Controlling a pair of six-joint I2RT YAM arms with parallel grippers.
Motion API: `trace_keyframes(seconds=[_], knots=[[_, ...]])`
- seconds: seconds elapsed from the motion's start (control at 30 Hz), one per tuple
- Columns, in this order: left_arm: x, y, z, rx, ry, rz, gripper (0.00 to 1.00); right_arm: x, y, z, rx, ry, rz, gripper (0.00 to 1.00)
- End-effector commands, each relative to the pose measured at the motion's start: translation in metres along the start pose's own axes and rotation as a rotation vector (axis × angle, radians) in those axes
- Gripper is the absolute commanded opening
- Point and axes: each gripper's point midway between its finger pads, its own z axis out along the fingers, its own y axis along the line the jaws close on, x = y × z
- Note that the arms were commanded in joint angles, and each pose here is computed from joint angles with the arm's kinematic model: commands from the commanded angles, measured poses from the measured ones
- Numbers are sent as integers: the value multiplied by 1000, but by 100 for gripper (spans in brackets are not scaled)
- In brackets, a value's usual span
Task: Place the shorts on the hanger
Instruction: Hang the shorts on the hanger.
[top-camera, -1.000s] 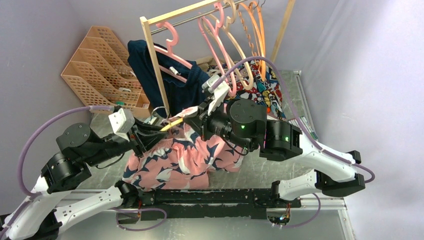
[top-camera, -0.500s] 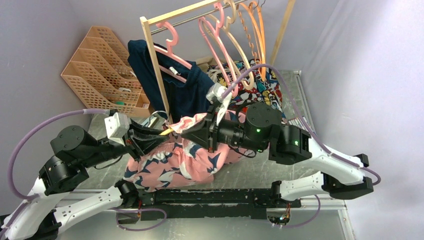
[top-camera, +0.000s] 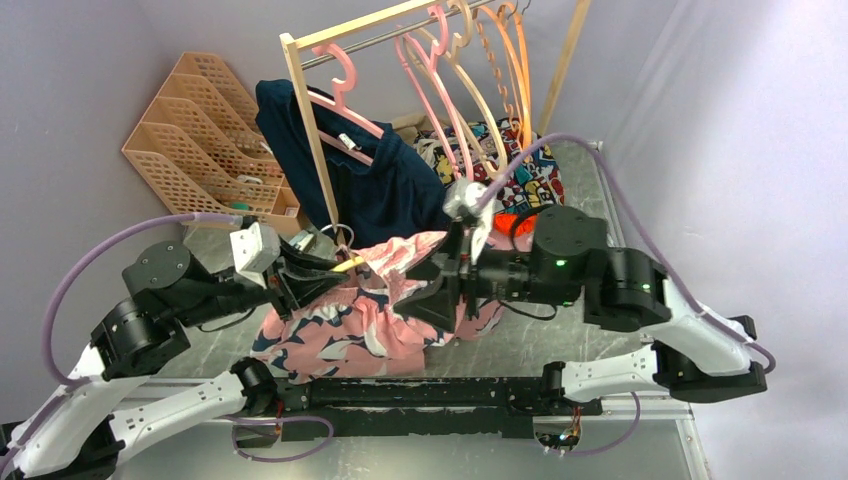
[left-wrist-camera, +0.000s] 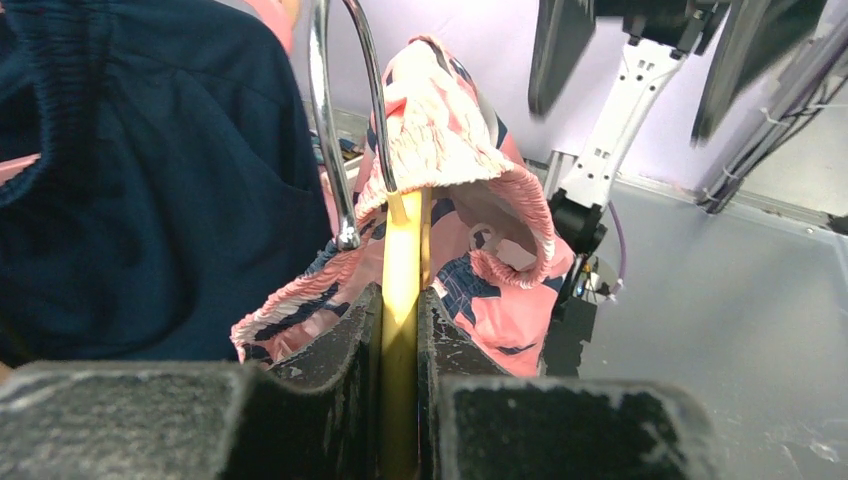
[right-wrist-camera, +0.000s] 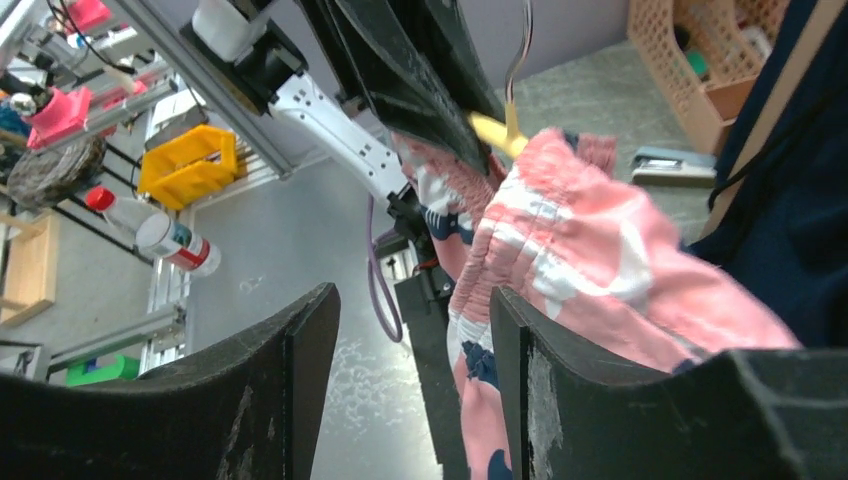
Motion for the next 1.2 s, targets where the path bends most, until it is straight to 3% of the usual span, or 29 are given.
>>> trace_keyframes(seconds=[0.0, 0.13, 0.33, 0.53, 0.7, 0.93, 1.1, 1.17], knots=[[-34, -23, -1, 124, -98, 42, 7, -44, -3, -42, 44, -137, -73, 61], [-22, -42, 4, 248, -35, 12, 7, -56, -19, -39, 139, -173, -95, 61], [-6, -61, 9, 376, 53, -45, 7, -39, -10, -9, 59, -94, -172, 60], [-3, -66, 9, 414, 94, -53, 7, -28, 5, 0, -42, -65, -195, 60], [-7, -69, 10, 436, 93, -39, 7, -20, -1, 13, -20, -33, -197, 60], [-11, -69, 12, 447, 95, -21, 7, -15, 7, 25, -70, -22, -195, 49], [-13, -69, 14, 449, 97, -11, 7, -16, 7, 30, -75, -35, -192, 22], [-13, -67, 15, 440, 97, -8, 7, -20, 9, 30, -77, -57, -188, 0]])
